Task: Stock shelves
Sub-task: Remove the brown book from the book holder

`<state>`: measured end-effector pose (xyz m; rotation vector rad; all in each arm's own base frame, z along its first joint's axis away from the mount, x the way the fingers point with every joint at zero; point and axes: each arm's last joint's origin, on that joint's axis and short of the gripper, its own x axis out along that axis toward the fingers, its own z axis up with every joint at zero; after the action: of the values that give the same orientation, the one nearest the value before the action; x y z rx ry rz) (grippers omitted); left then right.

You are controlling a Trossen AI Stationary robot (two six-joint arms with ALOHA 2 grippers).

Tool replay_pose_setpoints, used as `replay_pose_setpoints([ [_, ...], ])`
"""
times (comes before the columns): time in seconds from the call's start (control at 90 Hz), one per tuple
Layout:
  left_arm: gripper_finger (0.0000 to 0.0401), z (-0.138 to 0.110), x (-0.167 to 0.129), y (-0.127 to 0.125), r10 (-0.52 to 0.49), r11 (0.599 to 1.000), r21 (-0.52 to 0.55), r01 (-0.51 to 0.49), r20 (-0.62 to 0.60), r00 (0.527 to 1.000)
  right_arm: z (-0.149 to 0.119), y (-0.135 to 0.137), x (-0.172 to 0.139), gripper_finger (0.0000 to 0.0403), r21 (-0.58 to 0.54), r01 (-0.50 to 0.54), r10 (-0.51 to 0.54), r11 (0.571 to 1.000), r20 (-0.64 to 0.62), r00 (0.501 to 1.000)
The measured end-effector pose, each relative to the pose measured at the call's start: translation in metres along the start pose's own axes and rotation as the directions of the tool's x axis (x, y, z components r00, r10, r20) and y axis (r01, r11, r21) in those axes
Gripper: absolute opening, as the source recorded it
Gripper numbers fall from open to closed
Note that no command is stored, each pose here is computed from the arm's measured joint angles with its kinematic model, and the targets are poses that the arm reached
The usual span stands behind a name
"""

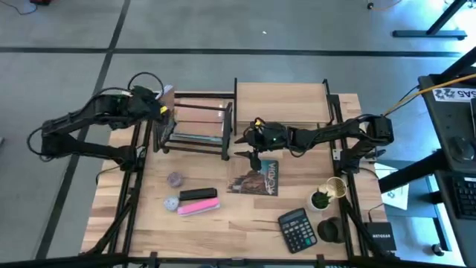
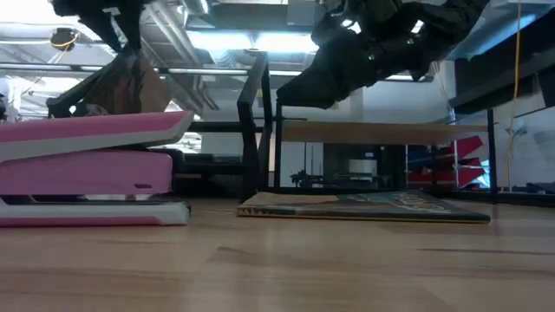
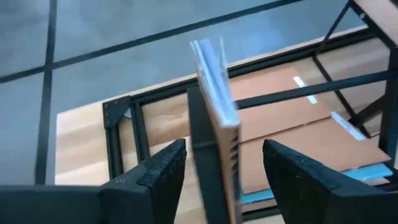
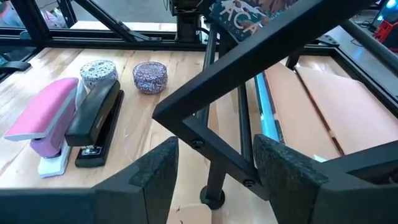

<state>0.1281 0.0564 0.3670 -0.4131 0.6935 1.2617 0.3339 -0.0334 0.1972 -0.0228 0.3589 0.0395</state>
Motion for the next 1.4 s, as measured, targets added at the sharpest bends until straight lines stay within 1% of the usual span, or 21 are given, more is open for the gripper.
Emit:
replay_pose_setpoints([
  [0.078, 0.0183, 0.002, 0.006, -0.005, 0.032, 0.999, 0.026, -0.031, -0.012, 0.999, 0.000, 0.000, 0.000, 0.0195, 0.007, 0.000, 0.000, 1.000, 0.000, 1.000],
  [0.156, 0.0164, 0.004, 0.013, -0.010, 0.055, 0.998, 0.045, -0.054, -0.029, 0.998, 0.000, 0.000, 0.000, 0.0195, 0.009, 0.000, 0.000, 1.000, -0.001, 1.000],
  [0.222, 0.0139, 0.005, 0.017, -0.014, 0.072, 0.995, 0.075, -0.070, -0.030, 0.997, 0.000, 0.000, 0.000, 0.0195, 0.009, 0.000, 0.000, 1.000, -0.001, 1.000],
  [0.289, 0.0105, 0.007, 0.020, -0.017, 0.087, 0.992, 0.096, -0.085, -0.012, 0.996, 0.000, 0.000, 0.000, 0.0195, 0.010, 0.000, 0.000, 1.000, 0.000, 1.000],
  [0.356, 0.0073, 0.009, 0.021, -0.019, 0.085, 0.991, 0.104, -0.086, 0.015, 0.996, 0.000, 0.000, 0.000, 0.0195, 0.010, 0.002, -0.002, 1.000, 0.001, 1.000],
  [0.378, 0.0068, 0.010, 0.021, -0.020, 0.082, 0.991, 0.108, -0.084, 0.023, 0.996, 0.000, 0.000, 0.000, 0.0195, 0.010, 0.008, -0.009, 1.000, 0.002, 1.000],
  [0.556, 0.0068, 0.016, 0.018, -0.022, 0.058, 0.991, 0.113, -0.069, 0.094, 0.994, 0.000, -0.001, 0.000, 0.0195, 0.010, 0.058, -0.058, 0.998, -0.002, 0.998],
  [0.722, 0.0068, 0.021, 0.013, -0.022, 0.069, 0.991, 0.102, -0.084, 0.142, 0.987, 0.000, -0.002, 0.000, 0.0195, 0.011, 0.060, -0.060, 0.998, -0.003, 0.998],
  [0.889, 0.0069, 0.017, 0.016, -0.021, 0.090, 0.991, 0.086, -0.101, 0.127, 0.988, 0.000, -0.002, 0.000, 0.0195, 0.011, 0.060, -0.060, 0.998, -0.003, 0.998],
  [1.022, 0.0087, 0.010, 0.023, -0.022, 0.114, 0.990, 0.072, -0.123, 0.110, 0.987, 0.000, -0.002, 0.000, 0.0195, 0.011, 0.060, -0.060, 0.998, -0.004, 0.998],
  [1.133, 0.0091, 0.006, 0.026, -0.022, 0.127, 0.989, 0.066, -0.134, 0.101, 0.987, 0.000, -0.002, 0.000, 0.0195, 0.011, 0.060, -0.060, 0.998, -0.004, 0.998],
  [1.278, 0.0094, 0.006, 0.026, -0.022, 0.108, 0.992, 0.059, -0.113, 0.089, 0.990, 0.000, -0.002, 0.000, 0.0195, 0.011, 0.060, -0.060, 0.998, -0.006, 0.998],
  [1.4, 0.0095, 0.009, 0.021, -0.023, 0.053, 0.997, 0.053, -0.056, 0.065, 0.997, 0.000, -0.002, 0.000, 0.0195, 0.011, 0.060, -0.060, 0.998, -0.006, 0.998],
])
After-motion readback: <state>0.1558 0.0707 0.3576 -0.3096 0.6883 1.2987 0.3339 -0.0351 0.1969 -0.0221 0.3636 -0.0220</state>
